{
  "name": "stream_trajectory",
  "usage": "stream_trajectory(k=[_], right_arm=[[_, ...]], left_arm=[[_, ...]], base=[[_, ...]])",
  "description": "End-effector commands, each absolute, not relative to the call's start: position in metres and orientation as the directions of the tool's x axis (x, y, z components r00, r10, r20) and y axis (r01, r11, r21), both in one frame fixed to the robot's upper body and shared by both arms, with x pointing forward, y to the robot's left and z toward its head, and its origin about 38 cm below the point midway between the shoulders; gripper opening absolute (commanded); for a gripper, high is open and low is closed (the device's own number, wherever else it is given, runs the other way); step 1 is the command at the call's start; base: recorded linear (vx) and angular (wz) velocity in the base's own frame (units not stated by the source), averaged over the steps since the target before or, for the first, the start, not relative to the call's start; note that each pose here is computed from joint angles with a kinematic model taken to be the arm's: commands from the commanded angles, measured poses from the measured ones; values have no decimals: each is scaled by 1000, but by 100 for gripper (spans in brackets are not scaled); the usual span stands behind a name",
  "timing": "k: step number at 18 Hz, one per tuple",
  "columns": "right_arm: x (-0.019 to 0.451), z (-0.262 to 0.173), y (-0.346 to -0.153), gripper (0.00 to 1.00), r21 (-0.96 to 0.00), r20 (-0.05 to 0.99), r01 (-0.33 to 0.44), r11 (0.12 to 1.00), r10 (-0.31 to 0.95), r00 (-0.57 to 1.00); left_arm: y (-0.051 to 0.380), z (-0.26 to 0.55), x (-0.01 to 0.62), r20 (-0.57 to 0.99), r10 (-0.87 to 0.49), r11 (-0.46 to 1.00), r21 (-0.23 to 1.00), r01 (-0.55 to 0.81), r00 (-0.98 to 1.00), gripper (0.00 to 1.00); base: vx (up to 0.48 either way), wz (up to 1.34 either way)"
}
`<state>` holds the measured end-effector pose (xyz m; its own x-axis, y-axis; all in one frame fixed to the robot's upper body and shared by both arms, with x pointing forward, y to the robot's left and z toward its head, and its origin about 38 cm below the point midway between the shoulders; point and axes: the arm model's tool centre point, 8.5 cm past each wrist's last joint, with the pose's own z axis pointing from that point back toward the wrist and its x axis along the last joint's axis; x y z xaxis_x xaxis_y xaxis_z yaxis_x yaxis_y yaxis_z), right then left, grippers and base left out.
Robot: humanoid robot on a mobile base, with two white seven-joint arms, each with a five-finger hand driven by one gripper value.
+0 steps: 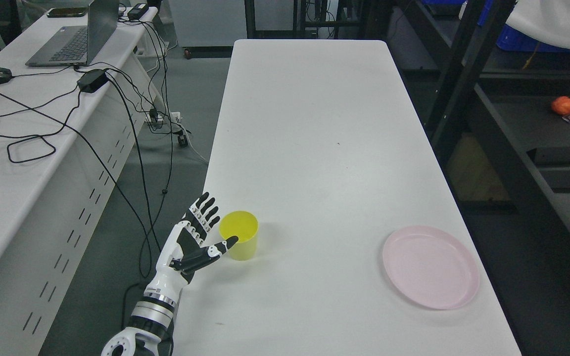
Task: Place yellow IKEA cup on middle right shelf
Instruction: 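Close the left hand around the yellow cup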
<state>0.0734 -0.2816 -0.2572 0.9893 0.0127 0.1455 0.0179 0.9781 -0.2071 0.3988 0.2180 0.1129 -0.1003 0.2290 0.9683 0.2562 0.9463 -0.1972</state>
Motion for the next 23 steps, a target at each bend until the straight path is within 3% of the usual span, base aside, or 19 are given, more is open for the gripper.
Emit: stream_trajectory(k=[1,14,21,23], right_arm=[[64,-257,-291,99,-213,132,22,977,6,991],[64,-257,-291,99,-213,132,22,977,6,991],[64,-257,-291,99,-213,132,22,977,6,991],[64,-257,-291,99,-213,132,22,977,6,991]], left_arm=[[217,94,417,980,199,947,-187,259,-20,99],[163,90,425,996,93,899,-89,430,11,99],[162,68,424,997,47,891,-71,449,65,99],[162,66,422,996,47,883,-75,464,72,95]], base=[[0,0],[0,0],[0,0],[0,0]])
